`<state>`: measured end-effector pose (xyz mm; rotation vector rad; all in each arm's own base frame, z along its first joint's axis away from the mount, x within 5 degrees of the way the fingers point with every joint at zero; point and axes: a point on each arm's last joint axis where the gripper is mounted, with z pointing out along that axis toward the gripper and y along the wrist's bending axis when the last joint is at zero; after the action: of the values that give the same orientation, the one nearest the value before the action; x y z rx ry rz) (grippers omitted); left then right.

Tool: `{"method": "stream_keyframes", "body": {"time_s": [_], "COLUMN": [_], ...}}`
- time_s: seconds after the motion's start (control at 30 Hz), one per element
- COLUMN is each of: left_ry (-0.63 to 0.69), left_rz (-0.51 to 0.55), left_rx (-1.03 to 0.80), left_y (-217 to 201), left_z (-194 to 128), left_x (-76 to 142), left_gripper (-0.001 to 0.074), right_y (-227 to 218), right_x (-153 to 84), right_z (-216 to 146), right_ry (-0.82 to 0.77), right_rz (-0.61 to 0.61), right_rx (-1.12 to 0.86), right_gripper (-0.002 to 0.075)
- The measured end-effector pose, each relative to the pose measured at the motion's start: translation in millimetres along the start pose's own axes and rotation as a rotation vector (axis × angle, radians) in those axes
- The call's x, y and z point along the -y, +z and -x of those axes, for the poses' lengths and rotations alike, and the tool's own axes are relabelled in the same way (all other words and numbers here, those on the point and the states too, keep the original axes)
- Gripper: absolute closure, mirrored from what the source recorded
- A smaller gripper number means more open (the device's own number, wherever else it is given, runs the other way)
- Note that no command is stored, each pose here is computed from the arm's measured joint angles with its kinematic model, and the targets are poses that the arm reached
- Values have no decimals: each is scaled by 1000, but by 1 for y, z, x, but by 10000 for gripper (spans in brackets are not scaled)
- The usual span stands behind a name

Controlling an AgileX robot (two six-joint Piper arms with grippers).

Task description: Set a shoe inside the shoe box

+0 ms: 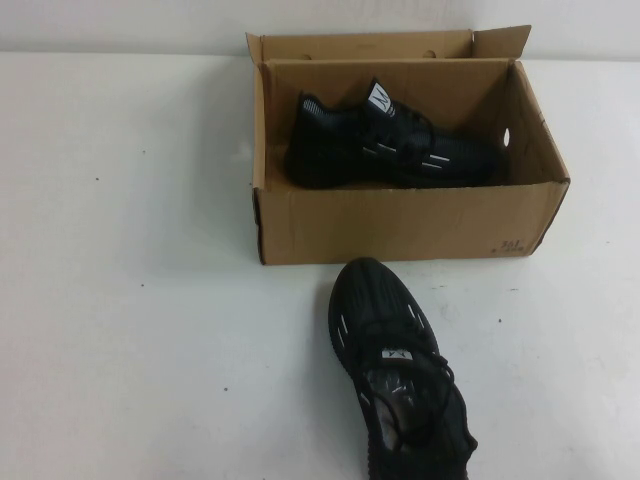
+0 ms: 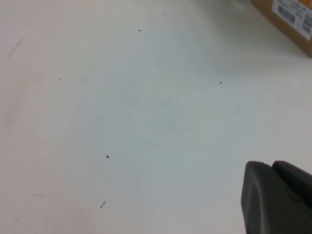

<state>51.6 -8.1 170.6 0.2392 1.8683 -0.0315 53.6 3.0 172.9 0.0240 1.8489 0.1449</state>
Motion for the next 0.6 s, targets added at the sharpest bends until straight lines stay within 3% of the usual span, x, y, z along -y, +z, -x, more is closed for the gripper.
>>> {"method": "stream_keyframes", "body": {"time_s": [0.6], "left_ry": [2], "left_rz": [1], "left_rx": [2], "left_y": [0], "left_z": [0], "left_x": [0], "left_gripper": [738], "right_y": [0], "right_x": [-2], "right_z": [6], "right_ry": [-2], "right_rz": [17], "right_rx": [63], "right_gripper": [743]}}
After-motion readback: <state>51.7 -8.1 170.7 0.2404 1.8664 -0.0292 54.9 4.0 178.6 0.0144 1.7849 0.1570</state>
